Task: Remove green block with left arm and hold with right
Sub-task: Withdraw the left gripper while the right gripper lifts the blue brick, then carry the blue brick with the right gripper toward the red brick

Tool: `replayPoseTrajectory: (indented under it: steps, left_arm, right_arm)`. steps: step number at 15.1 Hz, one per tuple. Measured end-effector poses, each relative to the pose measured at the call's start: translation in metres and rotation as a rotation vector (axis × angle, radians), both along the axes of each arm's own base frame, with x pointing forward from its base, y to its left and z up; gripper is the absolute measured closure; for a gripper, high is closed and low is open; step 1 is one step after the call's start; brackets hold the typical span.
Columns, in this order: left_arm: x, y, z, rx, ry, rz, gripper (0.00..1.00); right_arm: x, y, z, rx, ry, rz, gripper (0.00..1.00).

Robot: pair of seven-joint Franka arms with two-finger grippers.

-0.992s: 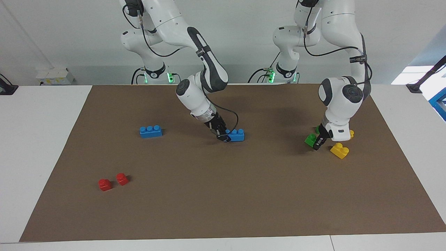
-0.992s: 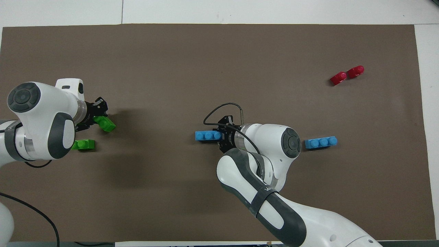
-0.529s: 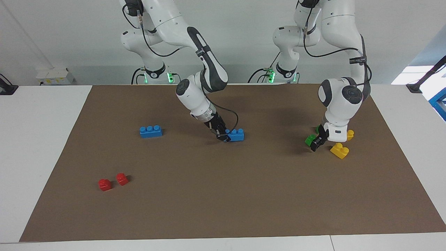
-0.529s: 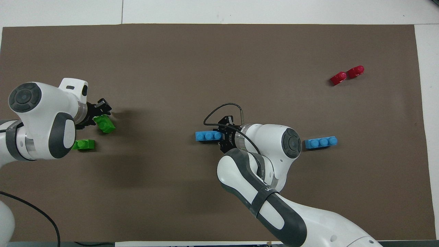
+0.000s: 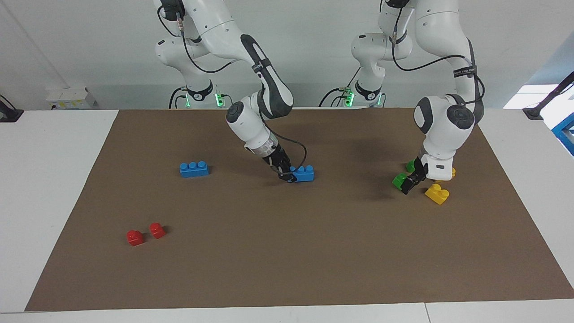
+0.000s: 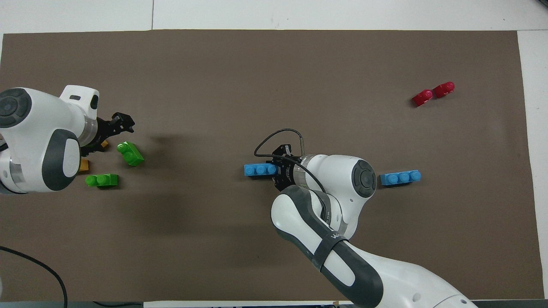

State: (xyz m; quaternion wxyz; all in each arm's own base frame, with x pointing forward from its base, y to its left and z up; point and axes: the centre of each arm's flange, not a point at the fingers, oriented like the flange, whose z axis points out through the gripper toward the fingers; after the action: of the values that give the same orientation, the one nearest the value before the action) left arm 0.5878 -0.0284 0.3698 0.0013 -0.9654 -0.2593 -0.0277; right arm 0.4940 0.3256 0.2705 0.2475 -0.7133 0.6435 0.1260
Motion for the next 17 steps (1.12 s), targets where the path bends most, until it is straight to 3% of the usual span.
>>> replayPoseTrajectory:
  steps: [3, 7, 10, 17]
  left_arm:
    - [0.005, 0.0, 0.043, 0.002, -0.022, -0.045, 0.0]
    - [0.005, 0.004, 0.101, 0.012, 0.009, -0.196, 0.0]
    - [0.002, 0.005, 0.145, 0.018, -0.007, -0.285, 0.0]
    - [-0.053, 0.008, 0.232, 0.02, 0.018, -0.403, 0.0]
  right_arm:
    - [0.0, 0.0, 0.0, 0.0, 0.0, 0.0, 0.64]
    - [0.0, 0.0, 0.0, 0.0, 0.0, 0.0, 0.64]
    - [0.003, -0.008, 0.0, 0.006, 0.021, -0.005, 0.64]
    - [0.042, -0.107, 0.022, 0.078, 0.126, 0.054, 0.64]
